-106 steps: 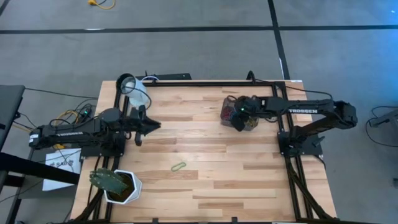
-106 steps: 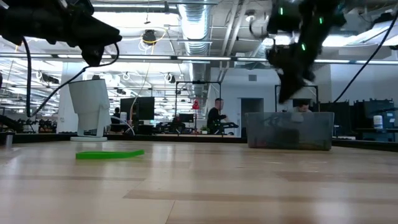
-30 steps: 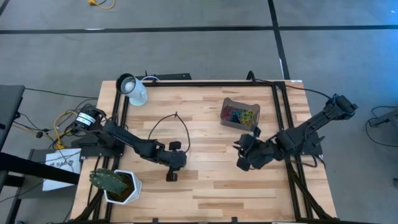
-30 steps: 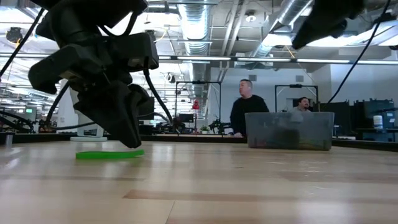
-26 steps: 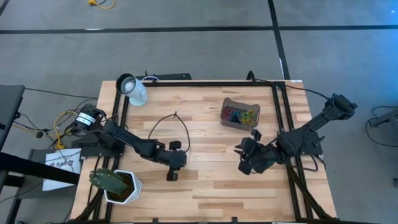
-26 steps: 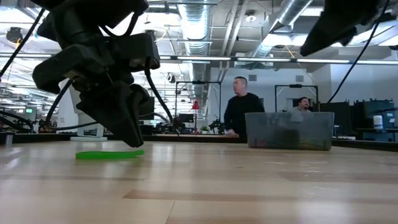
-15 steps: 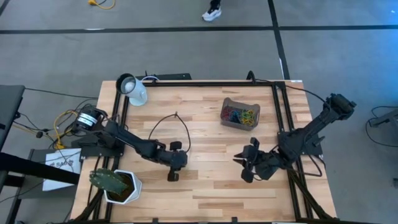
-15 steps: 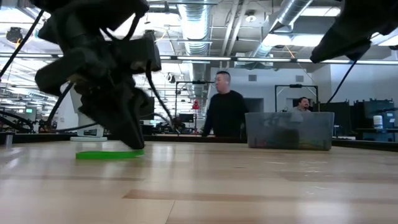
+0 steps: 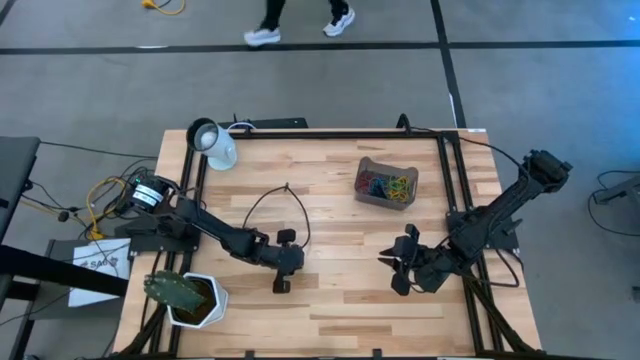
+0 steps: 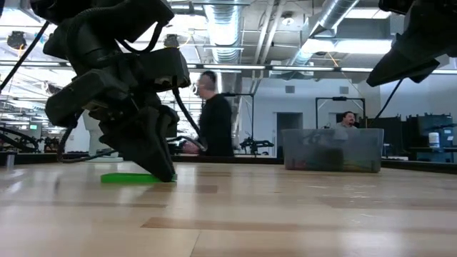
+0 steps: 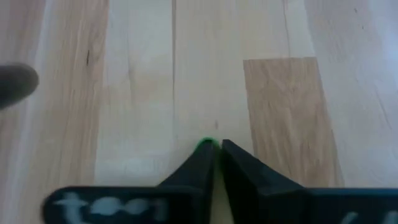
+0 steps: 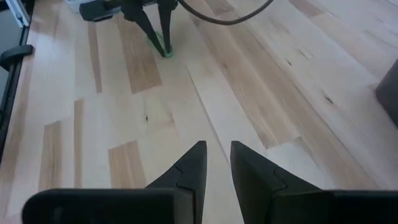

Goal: Pick and place rubber bands into bin
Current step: Put the green rubber band into the black container

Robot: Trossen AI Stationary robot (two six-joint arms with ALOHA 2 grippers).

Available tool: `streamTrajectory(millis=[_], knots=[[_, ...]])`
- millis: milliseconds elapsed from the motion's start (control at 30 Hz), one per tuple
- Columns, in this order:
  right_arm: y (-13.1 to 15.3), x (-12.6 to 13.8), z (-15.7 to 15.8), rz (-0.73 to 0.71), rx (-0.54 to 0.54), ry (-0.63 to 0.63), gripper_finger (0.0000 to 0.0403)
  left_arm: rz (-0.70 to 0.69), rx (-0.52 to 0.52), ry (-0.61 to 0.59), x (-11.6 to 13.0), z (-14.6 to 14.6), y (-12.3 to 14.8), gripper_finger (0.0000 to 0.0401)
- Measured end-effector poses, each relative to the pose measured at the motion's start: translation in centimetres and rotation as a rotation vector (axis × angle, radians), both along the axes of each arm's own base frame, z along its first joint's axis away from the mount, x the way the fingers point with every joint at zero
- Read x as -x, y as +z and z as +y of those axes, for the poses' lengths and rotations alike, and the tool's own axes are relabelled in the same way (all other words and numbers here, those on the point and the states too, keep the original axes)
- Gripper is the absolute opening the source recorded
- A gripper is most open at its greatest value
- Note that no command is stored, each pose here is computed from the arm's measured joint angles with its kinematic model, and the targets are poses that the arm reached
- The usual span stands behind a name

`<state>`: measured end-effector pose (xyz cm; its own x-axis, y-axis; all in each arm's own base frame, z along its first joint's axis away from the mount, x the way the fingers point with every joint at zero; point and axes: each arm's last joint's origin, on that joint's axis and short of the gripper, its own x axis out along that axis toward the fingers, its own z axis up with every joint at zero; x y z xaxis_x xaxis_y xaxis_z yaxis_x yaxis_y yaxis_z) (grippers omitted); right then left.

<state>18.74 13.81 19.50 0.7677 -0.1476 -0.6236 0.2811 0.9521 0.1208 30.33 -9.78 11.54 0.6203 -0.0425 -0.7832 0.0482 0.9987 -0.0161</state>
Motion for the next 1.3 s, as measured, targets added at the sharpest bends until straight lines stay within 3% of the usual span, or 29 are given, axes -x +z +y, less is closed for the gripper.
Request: streamTrajectory(millis=[100,233,467,633,733,933,1300], knots=[[0.0,0.0,0.0,-0.002,-0.001,0.000,0.0067,-0.017,-0.011,0.006,-0.1,0.0,0.0,0.0005],[0.0,0.0,0.0,-0.003,-0.003,0.000,0.0067,-0.118,-0.100,0.137,-0.6,0.5,0.5,0.0001],[0.1,0.0,-0.1,-0.021,0.016,-0.020,0.0067,-0.362,-0.187,0.246,-4.9,1.9,6.0,0.0000],[0.2,-0.1,-0.2,-0.059,0.052,-0.062,0.0067,-0.659,-0.217,0.286,-7.9,4.5,10.7,0.0000],[0.2,-0.1,-0.2,-0.065,0.037,-0.081,0.0067,-0.841,-0.181,0.258,-8.7,6.4,12.1,0.0000],[0.1,0.0,-0.3,-0.060,0.043,-0.096,0.0067,-1.012,-0.103,0.223,-10.9,10.2,11.3,0.0000],[0.1,0.1,-0.3,-0.059,0.060,-0.102,0.0067,-0.943,-0.094,0.262,-19.2,15.7,6.4,0.0000]])
